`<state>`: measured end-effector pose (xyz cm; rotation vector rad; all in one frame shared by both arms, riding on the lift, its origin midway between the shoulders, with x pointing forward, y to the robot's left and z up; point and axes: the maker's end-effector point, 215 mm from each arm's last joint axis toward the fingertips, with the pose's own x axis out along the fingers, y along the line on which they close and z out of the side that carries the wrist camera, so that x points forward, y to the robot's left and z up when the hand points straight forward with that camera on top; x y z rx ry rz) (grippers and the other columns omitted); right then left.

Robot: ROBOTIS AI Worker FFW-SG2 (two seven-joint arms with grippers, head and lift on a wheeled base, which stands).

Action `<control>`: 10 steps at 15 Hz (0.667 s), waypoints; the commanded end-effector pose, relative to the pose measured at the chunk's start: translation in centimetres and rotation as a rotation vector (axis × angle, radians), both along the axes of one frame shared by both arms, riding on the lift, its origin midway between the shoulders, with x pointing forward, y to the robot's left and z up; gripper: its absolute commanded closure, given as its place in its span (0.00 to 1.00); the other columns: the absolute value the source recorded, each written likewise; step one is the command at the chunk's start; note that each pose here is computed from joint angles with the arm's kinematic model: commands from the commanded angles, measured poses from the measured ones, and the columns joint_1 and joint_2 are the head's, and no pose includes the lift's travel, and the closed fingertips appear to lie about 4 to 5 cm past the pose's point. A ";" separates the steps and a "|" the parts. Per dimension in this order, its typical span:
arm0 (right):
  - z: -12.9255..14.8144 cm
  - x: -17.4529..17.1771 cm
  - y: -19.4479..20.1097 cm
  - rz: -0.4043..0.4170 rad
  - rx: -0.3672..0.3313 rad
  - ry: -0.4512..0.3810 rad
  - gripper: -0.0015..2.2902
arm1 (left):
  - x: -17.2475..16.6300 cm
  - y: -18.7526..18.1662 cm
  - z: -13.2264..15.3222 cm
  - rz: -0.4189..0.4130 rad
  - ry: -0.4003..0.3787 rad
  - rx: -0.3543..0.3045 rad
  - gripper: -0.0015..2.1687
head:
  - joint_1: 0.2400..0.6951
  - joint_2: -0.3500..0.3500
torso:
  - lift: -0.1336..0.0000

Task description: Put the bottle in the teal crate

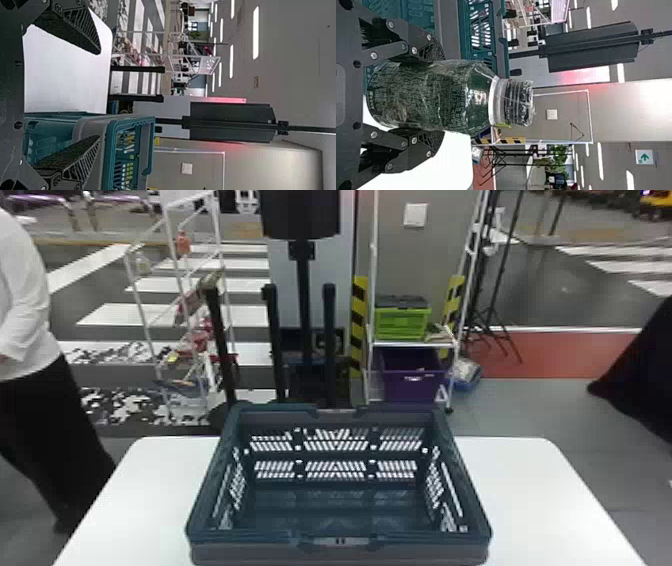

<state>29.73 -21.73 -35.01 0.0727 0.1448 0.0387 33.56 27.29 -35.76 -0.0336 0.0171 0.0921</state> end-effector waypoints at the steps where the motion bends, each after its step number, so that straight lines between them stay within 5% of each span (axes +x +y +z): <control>1: 1.4 0.7 0.1 -0.001 0.002 -0.023 1.00 | 0.1 0.0 0.0 -0.001 0.001 0.001 0.06 | 0.57 0.50 | 1.00; 10: 4.3 7.6 3.0 0.052 -0.037 0.063 1.00 | 0.1 -0.6 -0.2 -0.020 0.007 0.002 0.06 | 0.57 0.50 | 1.00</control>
